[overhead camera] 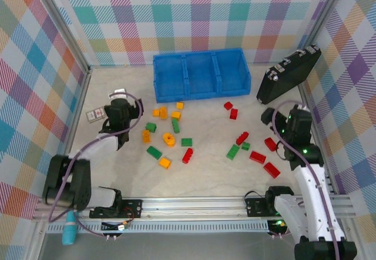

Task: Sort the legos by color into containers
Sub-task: Pick up the lego from the middle-right of the table.

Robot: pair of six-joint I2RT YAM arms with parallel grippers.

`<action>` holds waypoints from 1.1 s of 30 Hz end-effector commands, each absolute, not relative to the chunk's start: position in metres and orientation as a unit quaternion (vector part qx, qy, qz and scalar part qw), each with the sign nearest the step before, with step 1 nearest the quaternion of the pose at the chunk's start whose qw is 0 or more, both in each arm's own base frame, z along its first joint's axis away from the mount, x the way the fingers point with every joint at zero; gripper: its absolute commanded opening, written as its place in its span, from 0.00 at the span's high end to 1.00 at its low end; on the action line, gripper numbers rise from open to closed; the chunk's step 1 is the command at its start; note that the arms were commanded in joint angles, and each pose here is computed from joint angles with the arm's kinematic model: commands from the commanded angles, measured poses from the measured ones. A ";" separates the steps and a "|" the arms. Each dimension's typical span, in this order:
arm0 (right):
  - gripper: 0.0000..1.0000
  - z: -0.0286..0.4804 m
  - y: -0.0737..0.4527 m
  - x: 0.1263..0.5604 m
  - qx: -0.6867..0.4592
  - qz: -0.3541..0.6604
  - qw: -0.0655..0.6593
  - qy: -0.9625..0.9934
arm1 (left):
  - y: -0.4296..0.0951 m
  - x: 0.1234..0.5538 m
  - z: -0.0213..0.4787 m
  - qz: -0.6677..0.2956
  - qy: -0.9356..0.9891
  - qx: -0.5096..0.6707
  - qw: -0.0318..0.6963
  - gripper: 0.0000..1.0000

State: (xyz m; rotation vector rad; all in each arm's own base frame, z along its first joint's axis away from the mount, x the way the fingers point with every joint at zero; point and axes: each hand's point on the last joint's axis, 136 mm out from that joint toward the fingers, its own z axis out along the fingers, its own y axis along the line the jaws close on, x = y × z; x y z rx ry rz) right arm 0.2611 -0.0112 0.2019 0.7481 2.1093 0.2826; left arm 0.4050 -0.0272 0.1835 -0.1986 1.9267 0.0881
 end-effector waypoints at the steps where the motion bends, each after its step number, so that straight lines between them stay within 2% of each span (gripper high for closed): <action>1: 0.00 0.142 -0.015 0.206 0.419 0.094 0.295 0.853 | -0.052 0.388 0.209 0.056 0.835 -0.047 0.546 0.00; 6: 0.03 0.122 -0.001 0.210 0.445 0.122 0.244 0.853 | -0.095 0.380 0.253 0.043 0.848 0.052 0.525 0.00; 9: 0.03 0.111 0.001 0.217 0.453 0.122 0.220 0.855 | -0.103 0.373 0.259 0.025 0.859 0.078 0.505 0.00; 22: 0.02 0.087 -0.022 0.248 0.464 0.100 0.171 0.864 | -0.100 0.355 0.276 0.034 0.861 0.116 0.494 0.00; 33: 0.02 0.059 -0.038 0.276 0.449 0.104 0.168 0.871 | -0.094 0.343 0.295 0.042 0.856 0.125 0.500 0.00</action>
